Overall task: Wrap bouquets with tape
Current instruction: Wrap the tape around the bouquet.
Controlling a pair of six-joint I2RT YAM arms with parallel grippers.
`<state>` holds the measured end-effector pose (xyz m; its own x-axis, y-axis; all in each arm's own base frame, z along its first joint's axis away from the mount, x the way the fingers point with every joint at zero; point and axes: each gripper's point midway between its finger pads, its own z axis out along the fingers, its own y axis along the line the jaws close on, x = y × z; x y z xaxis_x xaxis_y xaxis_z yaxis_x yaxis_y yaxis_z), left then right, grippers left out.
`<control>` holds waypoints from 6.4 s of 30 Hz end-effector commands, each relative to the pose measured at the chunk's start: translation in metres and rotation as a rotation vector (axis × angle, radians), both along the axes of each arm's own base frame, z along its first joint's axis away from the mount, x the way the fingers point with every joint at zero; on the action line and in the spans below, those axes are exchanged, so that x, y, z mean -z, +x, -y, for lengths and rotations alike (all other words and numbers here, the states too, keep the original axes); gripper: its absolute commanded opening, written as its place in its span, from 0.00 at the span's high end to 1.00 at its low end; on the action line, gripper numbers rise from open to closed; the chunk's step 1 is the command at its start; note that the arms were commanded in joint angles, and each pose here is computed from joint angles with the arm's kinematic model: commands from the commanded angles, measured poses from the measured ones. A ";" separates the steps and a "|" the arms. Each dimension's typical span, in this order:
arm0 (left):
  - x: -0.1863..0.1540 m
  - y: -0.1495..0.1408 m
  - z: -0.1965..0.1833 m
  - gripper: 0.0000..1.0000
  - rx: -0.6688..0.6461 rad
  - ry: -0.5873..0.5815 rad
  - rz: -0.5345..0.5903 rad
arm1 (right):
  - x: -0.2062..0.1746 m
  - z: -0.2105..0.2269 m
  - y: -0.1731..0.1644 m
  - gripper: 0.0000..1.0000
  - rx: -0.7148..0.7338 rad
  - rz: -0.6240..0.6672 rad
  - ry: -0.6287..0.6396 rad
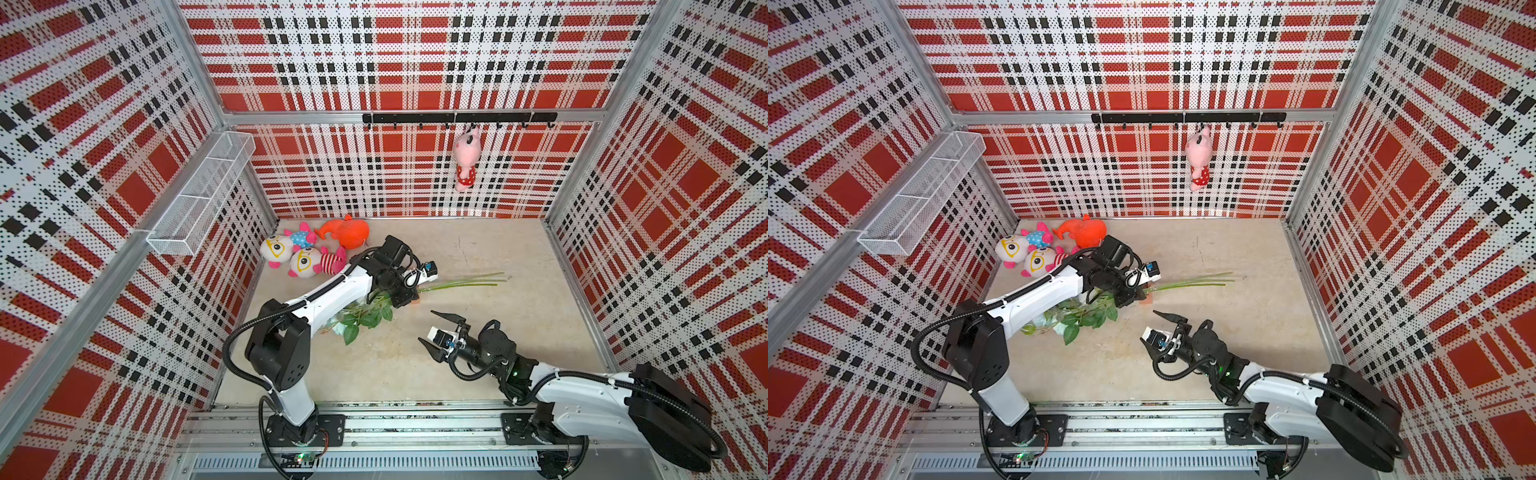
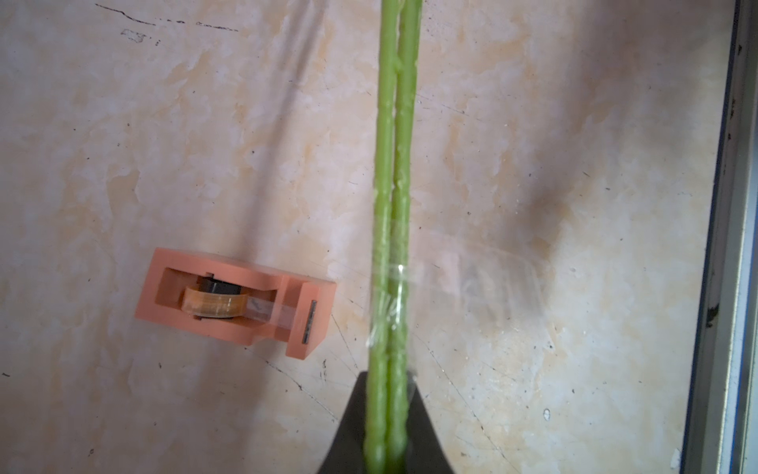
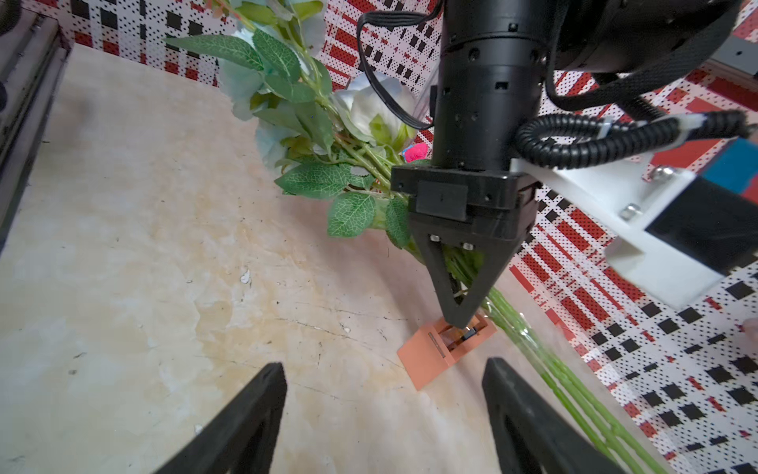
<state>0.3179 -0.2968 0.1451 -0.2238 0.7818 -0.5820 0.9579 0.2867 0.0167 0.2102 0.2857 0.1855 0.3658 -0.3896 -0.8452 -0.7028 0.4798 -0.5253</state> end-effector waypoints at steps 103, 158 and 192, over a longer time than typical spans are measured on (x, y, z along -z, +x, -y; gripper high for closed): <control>-0.018 -0.027 0.002 1.00 0.165 -0.020 -0.074 | 0.037 -0.002 0.088 0.53 -0.147 -0.066 -0.546; -0.028 -0.031 0.004 1.00 0.152 -0.021 -0.070 | 0.033 -0.006 0.082 0.52 -0.098 -0.045 -0.558; -0.028 -0.025 -0.002 1.00 0.132 -0.039 -0.051 | -0.009 0.046 0.073 0.31 0.059 -0.086 -0.429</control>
